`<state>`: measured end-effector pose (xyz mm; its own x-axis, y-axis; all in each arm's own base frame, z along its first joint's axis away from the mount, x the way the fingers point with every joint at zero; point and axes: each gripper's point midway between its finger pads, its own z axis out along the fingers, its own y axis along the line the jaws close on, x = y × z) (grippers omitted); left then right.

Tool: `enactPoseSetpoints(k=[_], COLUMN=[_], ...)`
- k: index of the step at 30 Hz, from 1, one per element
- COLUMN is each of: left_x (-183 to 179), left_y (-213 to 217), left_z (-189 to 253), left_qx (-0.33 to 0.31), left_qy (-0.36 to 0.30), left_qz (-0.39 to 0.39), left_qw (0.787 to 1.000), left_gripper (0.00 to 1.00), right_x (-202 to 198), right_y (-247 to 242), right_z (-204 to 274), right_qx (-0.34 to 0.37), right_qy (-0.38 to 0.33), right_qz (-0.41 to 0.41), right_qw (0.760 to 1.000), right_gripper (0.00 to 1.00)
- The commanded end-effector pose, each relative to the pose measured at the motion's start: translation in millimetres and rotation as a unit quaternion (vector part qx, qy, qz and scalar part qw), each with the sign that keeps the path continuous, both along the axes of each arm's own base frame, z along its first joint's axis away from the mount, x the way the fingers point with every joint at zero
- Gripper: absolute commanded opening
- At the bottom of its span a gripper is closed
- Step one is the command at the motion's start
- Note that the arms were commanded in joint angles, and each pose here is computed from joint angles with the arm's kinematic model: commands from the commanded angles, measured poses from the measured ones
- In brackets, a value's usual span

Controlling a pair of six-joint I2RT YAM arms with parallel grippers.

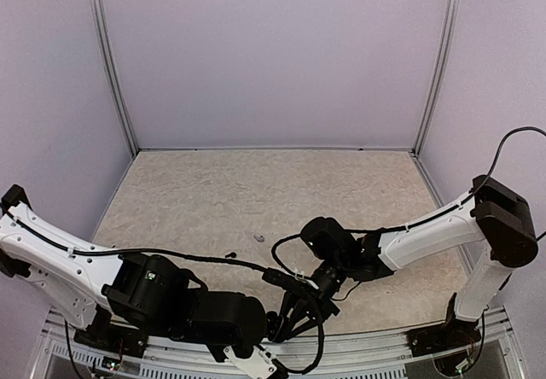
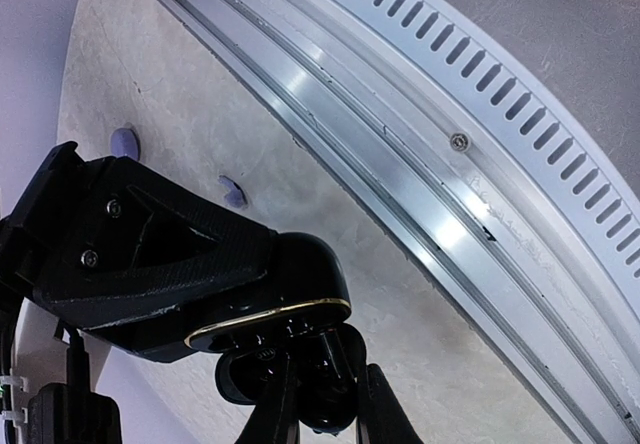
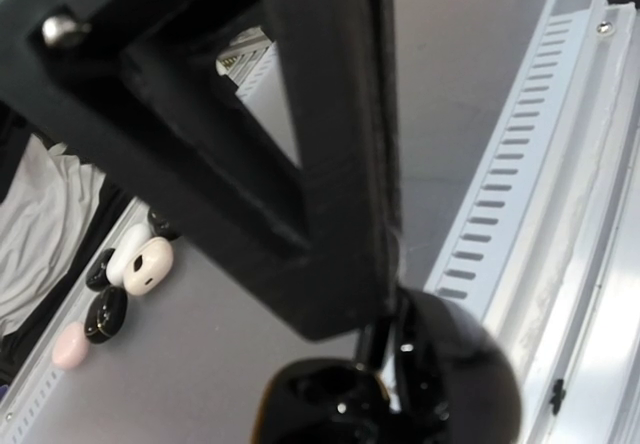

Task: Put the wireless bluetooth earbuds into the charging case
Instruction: Place the left earbud in the left side groove of the charging case.

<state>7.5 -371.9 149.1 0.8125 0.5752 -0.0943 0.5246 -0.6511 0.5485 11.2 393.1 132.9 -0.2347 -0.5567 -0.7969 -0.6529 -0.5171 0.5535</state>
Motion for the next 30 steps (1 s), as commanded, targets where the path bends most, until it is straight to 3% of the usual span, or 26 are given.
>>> enactPoseSetpoints(k=[1,30], left_x=[-7.0,-11.3], left_y=[-9.0,-3.0], left_z=[5.7,-0.6], left_qx=[-0.008,0.005], left_qy=[0.006,0.015], left_qz=[-0.009,-0.011], left_qw=[1.000,1.000], left_gripper=[0.11,0.11], right_x=[-4.8,-6.1], right_y=[4.6,3.7], right_z=[6.1,7.8], right_qx=[0.018,0.016], right_qy=[-0.005,-0.001], right_qz=[0.011,0.015], right_qw=[1.000,1.000], right_gripper=[0.00,0.00])
